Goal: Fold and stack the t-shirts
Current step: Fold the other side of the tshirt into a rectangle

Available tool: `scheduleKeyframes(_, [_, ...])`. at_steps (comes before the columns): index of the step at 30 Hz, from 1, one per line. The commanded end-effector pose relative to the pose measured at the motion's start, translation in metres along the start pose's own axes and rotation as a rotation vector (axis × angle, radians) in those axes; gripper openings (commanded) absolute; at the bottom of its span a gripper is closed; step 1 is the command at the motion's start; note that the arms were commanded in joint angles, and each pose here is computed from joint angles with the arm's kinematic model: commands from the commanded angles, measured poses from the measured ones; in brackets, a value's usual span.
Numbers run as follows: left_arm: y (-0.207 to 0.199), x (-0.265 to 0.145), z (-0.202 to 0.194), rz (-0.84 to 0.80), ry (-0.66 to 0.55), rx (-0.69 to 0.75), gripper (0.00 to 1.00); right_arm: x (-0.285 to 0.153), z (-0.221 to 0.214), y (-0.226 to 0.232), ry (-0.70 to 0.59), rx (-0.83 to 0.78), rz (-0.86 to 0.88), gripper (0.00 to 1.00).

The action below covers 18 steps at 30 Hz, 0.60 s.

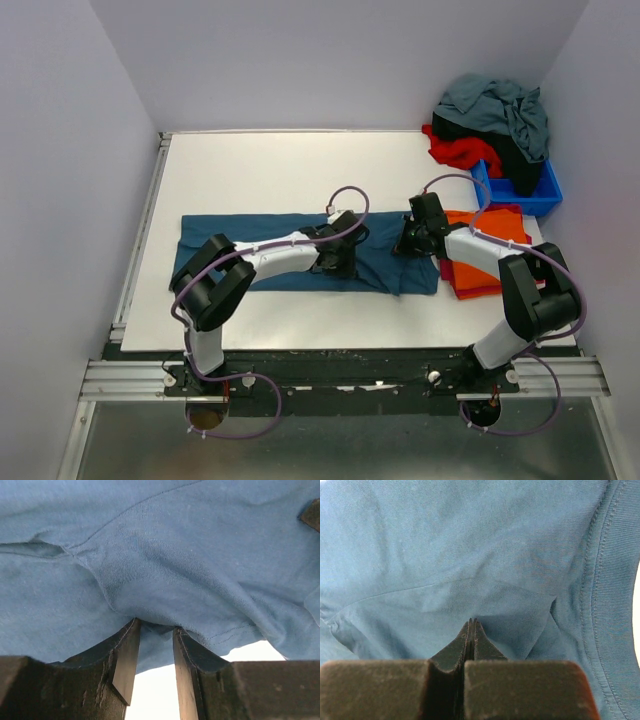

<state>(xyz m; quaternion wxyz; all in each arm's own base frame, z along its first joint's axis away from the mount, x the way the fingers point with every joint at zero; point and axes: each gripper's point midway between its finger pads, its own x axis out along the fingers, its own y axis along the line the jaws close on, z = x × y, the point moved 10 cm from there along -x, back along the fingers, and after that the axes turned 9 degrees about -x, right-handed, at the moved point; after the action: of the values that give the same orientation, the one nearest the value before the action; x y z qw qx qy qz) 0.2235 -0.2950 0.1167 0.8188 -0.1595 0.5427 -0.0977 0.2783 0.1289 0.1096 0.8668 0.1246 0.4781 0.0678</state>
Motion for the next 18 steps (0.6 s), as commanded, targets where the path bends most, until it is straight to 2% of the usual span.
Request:
scheduleKeyframes(1, [-0.004, 0.005, 0.001, 0.133, -0.079, 0.092, 0.45, 0.003, 0.004, 0.001, -0.003, -0.009, 0.007, 0.01])
scheduleKeyframes(6, [-0.023, 0.010, -0.011, 0.119, -0.093, 0.156, 0.53, 0.003, 0.004, 0.001, -0.001, -0.010, 0.008, 0.01])
scheduleKeyframes(9, [-0.026, 0.011, -0.015, 0.126, -0.087, 0.171, 0.54, 0.004, 0.003, 0.000, 0.004, -0.010, 0.007, 0.01])
scheduleKeyframes(11, [-0.022, 0.013, -0.016, 0.157, -0.088, 0.175, 0.46, 0.004, 0.003, 0.000, 0.005, -0.010, 0.008, 0.01])
scheduleKeyframes(15, [-0.016, 0.008, -0.016, 0.199, -0.098, 0.180, 0.17, 0.004, 0.004, 0.001, 0.003, -0.009, 0.012, 0.01])
scheduleKeyframes(16, [-0.016, 0.005, -0.015, 0.200, -0.103, 0.178, 0.13, 0.005, 0.003, 0.001, 0.007, -0.010, 0.013, 0.01])
scheduleKeyframes(18, [-0.015, -0.001, -0.013, 0.204, -0.114, 0.179, 0.13, 0.004, 0.004, 0.001, 0.005, -0.010, 0.013, 0.01])
